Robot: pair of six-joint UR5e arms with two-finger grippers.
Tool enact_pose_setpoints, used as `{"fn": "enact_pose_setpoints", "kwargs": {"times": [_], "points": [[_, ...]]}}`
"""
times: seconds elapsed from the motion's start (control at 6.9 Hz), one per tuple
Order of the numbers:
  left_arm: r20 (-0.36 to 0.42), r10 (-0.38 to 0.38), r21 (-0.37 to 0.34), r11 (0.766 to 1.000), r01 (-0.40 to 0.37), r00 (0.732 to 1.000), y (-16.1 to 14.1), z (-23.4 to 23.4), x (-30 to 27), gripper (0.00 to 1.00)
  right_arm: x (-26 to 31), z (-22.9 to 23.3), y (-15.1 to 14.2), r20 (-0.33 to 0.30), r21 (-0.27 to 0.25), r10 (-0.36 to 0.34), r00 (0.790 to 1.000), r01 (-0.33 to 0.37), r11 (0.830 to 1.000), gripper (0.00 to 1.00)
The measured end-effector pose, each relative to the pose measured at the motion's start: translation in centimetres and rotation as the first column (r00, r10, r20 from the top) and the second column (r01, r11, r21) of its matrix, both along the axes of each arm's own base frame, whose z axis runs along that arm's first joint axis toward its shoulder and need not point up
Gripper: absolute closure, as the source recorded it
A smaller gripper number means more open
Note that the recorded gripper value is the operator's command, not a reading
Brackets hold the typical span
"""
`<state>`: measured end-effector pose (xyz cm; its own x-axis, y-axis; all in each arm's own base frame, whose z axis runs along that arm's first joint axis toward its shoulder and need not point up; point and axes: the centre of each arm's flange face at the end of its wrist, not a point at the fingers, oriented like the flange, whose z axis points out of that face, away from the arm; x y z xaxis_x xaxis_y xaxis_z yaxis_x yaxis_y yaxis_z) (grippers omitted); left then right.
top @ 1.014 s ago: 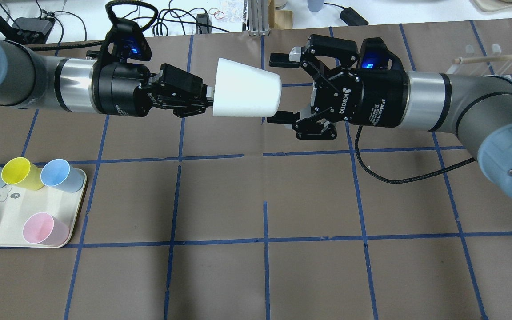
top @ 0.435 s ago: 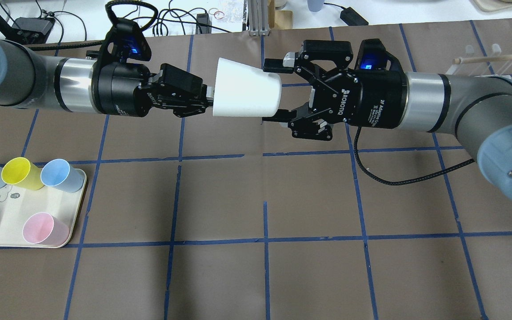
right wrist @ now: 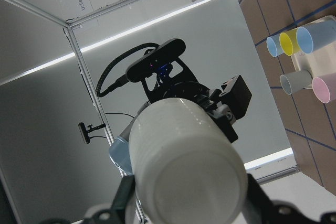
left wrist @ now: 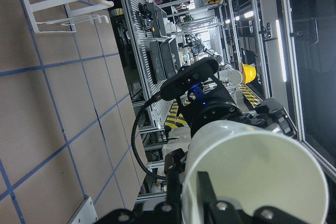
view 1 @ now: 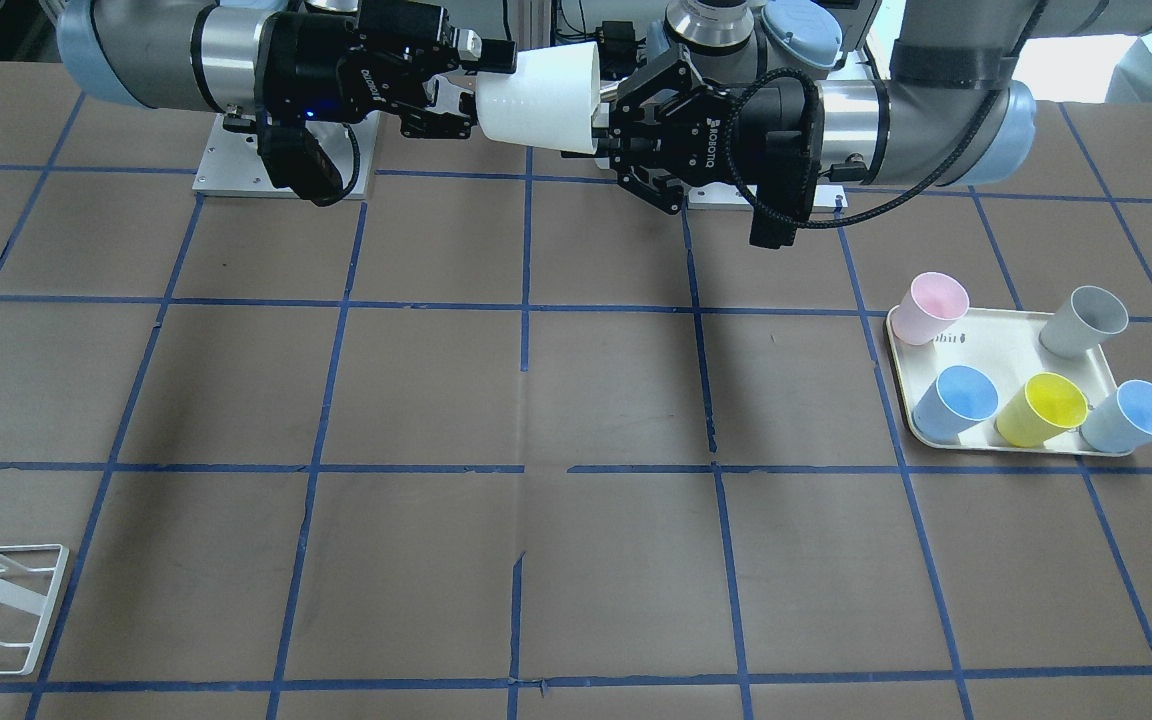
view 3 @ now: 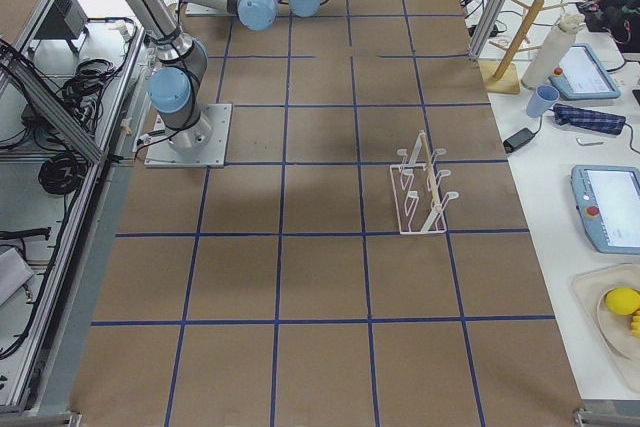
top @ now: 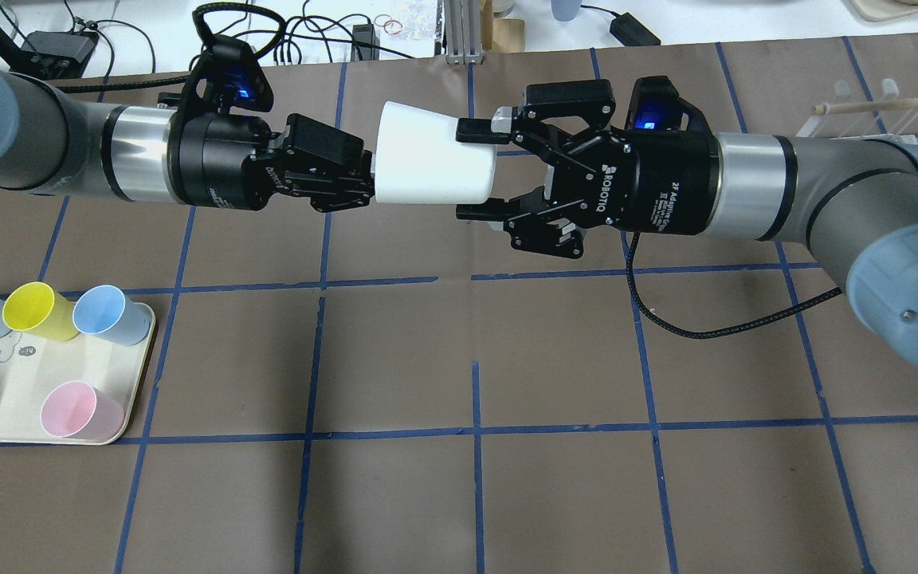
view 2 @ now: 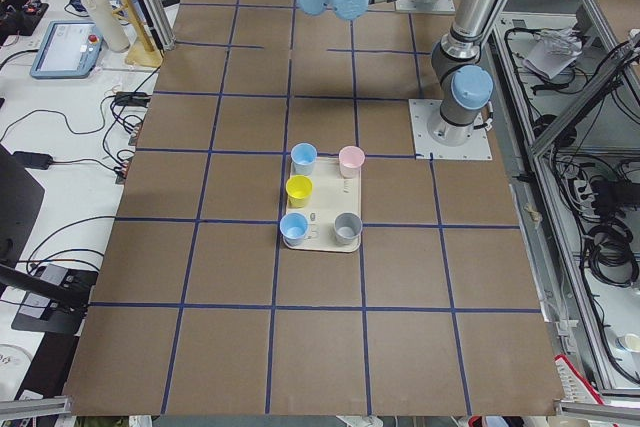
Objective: Transfer IKEA cup to right arm and place on rack
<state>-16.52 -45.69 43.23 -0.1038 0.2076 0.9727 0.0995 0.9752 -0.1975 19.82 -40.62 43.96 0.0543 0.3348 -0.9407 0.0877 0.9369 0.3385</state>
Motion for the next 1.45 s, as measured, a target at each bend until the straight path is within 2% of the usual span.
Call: {"fn": "enact_pose_setpoints", "kwargs": {"times": [0.14, 0.29, 0.43, 0.58, 1.01, 1.16, 1.3, 1.45], "points": [[0.000, 0.000, 0.000, 1.000, 0.000, 1.000, 0.0, 0.0, 0.0, 0.77, 0.0, -0.1, -0.1, 0.000, 0.002, -0.001, 1.000, 0.001, 1.000, 0.76], [0.001, 0.000, 0.001, 1.000, 0.000, 1.000, 0.0, 0.1, 0.0, 0.67, -0.2, -0.1, -0.2, 0.000, 0.002, -0.003, 1.000, 0.003, 1.000, 0.78], [0.001, 0.000, 0.002, 1.000, 0.000, 1.000, 0.0, 0.1, 0.0, 0.30, -0.4, 0.2, -0.5, -0.001, -0.003, -0.009, 1.000, 0.009, 1.000, 0.81], [0.002, 0.000, 0.008, 1.000, 0.000, 1.000, 0.1, 0.2, 0.0, 0.26, -0.8, 0.6, -0.9, -0.006, -0.013, -0.015, 1.000, 0.015, 1.000, 0.85], [0.005, 0.004, 0.020, 1.000, -0.004, 1.000, 0.3, 0.6, 0.0, 0.18, -4.2, 0.9, -2.3, -0.051, -0.023, -0.070, 0.996, 0.069, 0.997, 0.85], [0.005, 0.006, 0.021, 1.000, -0.006, 1.000, 0.2, 0.6, 0.1, 0.11, -5.7, 0.7, -2.7, -0.074, -0.021, -0.092, 0.993, 0.091, 0.996, 0.86], [0.008, 0.009, 0.024, 1.000, -0.009, 1.000, 0.1, 0.9, 0.3, 0.07, -7.5, 0.5, -3.1, -0.108, -0.020, -0.114, 0.988, 0.113, 0.993, 0.87], [0.014, 0.013, 0.042, 0.999, -0.013, 1.000, -0.1, 1.1, 0.5, 0.00, -10.0, 0.6, -3.5, -0.174, -0.026, -0.133, 0.976, 0.131, 0.991, 0.88]]}}
